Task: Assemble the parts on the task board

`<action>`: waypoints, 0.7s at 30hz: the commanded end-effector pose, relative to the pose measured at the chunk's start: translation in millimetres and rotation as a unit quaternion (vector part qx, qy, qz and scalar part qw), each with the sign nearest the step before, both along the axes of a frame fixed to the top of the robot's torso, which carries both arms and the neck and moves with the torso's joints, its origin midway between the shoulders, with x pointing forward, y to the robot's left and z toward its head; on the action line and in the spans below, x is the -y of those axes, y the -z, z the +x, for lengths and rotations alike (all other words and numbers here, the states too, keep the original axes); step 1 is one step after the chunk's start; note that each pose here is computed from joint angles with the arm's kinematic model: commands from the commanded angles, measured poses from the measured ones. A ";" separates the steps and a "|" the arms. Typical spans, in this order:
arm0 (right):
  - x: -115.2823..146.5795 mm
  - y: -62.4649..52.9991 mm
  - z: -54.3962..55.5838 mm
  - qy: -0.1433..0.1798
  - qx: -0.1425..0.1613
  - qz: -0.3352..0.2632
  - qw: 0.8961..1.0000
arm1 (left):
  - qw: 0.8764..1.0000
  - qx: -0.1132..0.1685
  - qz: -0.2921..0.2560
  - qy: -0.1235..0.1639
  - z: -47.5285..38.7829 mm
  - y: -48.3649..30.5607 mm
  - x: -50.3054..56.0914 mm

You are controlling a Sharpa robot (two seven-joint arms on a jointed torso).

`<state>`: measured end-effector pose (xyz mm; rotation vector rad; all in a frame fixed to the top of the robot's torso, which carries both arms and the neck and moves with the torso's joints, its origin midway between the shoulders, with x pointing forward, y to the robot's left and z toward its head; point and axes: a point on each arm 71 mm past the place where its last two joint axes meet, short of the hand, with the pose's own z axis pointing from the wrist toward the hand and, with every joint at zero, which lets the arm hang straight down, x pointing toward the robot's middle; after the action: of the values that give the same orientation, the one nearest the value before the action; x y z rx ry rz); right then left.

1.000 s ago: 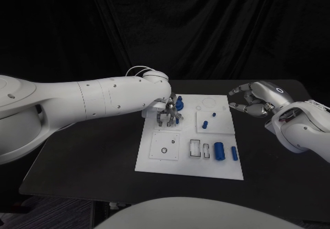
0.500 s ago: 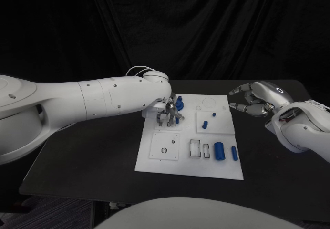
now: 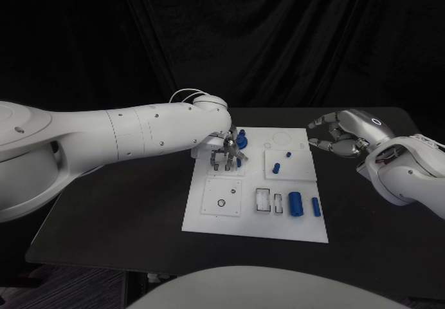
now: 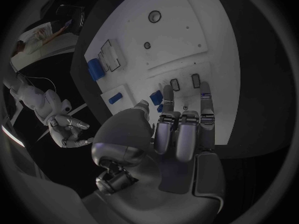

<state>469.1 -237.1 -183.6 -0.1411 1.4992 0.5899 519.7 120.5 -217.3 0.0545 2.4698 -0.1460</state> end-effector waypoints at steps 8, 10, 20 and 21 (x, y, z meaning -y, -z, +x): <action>-0.2 2.1 0.4 0.005 -0.005 -0.005 1.000 | 1.000 -0.005 -0.002 0.006 0.7 3.4 5.1; -0.2 2.1 0.4 0.005 -0.005 -0.005 1.000 | 1.000 -0.004 -0.004 0.005 1.1 3.9 5.6; -0.1 2.7 0.9 0.006 -0.008 -0.007 1.000 | 1.000 0.001 -0.010 0.002 2.6 5.3 7.0; -0.1 2.8 1.0 0.006 -0.008 -0.007 1.000 | 1.000 0.001 -0.011 0.002 2.8 5.4 7.0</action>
<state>470.0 -236.3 -184.5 -0.1438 1.5076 0.5876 523.4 116.1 -220.2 0.0479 2.4679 -0.1438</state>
